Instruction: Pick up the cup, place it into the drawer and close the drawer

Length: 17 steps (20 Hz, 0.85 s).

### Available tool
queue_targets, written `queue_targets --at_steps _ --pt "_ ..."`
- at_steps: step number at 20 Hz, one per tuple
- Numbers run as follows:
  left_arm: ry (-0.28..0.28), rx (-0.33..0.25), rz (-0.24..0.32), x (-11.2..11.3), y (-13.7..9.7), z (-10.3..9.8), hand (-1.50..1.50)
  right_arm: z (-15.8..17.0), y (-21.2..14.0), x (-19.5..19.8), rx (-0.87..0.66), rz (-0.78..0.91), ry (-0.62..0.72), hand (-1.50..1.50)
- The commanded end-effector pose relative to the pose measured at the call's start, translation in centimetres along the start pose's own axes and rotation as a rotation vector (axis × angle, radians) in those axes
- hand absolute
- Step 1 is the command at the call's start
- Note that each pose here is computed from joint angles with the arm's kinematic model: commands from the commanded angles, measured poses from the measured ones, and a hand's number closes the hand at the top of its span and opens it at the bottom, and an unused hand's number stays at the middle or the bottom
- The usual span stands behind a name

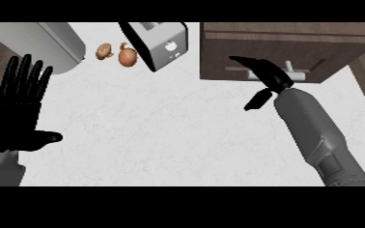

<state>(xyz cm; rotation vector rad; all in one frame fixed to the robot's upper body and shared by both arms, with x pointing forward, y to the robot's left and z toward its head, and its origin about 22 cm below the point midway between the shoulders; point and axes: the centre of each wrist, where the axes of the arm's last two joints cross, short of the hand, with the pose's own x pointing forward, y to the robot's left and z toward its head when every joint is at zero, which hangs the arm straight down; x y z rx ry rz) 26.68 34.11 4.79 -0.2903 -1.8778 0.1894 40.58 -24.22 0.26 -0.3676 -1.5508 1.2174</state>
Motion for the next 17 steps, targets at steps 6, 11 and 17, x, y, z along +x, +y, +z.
queue_targets --at_steps 6,11,17 --pt "0.01 -0.027 0.019 -0.8 0.3 0.5 -1.5 1.1 -5.2 -2.8 0.004 -0.019 0.072 -1.5" --pt "0.007 -0.051 0.009 -0.8 -0.1 -0.2 -1.5 0.2 -7.6 -1.8 -0.002 -0.015 0.081 -1.5" --pt "-0.001 -0.035 -0.019 -1.9 -0.7 -0.4 -1.5 0.9 -8.6 -2.5 -0.021 -0.027 0.068 -1.5"
